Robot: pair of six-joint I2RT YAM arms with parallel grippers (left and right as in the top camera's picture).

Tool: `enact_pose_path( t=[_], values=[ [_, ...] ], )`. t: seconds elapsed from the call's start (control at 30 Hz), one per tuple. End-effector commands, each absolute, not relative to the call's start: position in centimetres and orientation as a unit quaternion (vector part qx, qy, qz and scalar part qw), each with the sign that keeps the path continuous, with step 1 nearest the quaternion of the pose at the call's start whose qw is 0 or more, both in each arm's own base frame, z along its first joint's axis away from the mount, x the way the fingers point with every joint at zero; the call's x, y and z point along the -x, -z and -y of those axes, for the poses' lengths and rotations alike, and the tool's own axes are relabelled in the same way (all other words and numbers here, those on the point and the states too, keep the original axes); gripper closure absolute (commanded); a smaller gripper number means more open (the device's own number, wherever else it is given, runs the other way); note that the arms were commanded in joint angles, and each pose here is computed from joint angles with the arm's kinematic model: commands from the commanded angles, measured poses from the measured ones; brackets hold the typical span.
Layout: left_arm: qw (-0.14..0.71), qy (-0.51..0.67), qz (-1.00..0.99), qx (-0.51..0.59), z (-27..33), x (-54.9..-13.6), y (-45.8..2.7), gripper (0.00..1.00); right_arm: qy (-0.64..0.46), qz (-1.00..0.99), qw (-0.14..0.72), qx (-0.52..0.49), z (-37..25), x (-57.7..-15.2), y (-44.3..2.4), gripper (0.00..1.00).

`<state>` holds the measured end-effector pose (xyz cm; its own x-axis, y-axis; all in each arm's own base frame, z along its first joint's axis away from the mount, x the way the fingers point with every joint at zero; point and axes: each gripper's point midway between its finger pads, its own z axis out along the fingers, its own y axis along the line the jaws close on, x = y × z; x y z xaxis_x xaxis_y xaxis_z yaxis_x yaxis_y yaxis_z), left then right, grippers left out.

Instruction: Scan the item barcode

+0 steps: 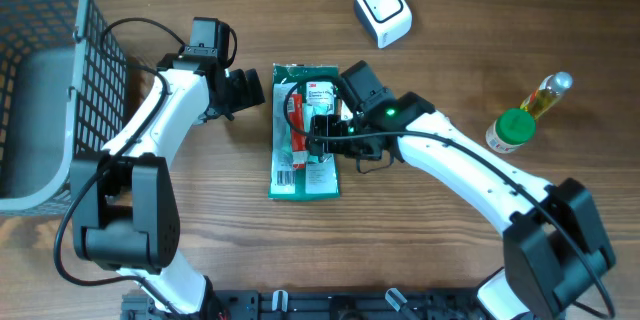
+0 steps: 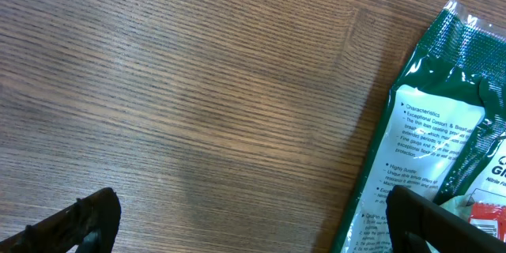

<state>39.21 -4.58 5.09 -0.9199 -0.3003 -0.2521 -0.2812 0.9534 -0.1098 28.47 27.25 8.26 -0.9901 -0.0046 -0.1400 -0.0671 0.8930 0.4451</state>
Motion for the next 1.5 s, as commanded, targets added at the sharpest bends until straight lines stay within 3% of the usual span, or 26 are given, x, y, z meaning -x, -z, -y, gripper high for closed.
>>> enact_pose_path(
  t=[0.0,0.5,0.67,1.07,1.37,1.43,1.47],
  values=[
    [0.128,0.035,-0.98,0.15,4.5,-39.1,-4.6,0.0,-0.233,-0.971,0.042,0.033,-28.3,-27.4,-6.8,0.11],
    [0.128,0.035,-0.98,0.15,4.5,-39.1,-4.6,0.0,-0.217,-0.975,0.018,0.033,-28.9,-27.3,-3.1,0.17],
    [0.128,0.035,-0.98,0.15,4.5,-39.1,-4.6,0.0,-0.265,-0.964,0.008,0.031,-30.7,-27.2,-4.1,0.3],
    [0.128,0.035,-0.98,0.15,4.5,-39.1,-4.6,0.0,-0.265,-0.964,0.016,0.027,-32.6,-27.2,-1.7,0.46],
    [0.128,0.035,-0.98,0.15,4.5,-39.1,-4.6,0.0,-0.28,-0.96,0.004,0.022,-32.5,-27.4,-2.0,0.66],
    [0.128,0.035,-0.98,0.15,4.5,-39.1,-4.6,0.0,-0.276,-0.961,-0.001,0.018,-32.1,-27.3,-1.9,0.78],
    [0.128,0.035,-0.98,0.15,4.5,-39.1,-4.6,0.0,-0.273,-0.962,-0.003,0.016,-31.8,-27.4,-1.8,0.91]
  ],
)
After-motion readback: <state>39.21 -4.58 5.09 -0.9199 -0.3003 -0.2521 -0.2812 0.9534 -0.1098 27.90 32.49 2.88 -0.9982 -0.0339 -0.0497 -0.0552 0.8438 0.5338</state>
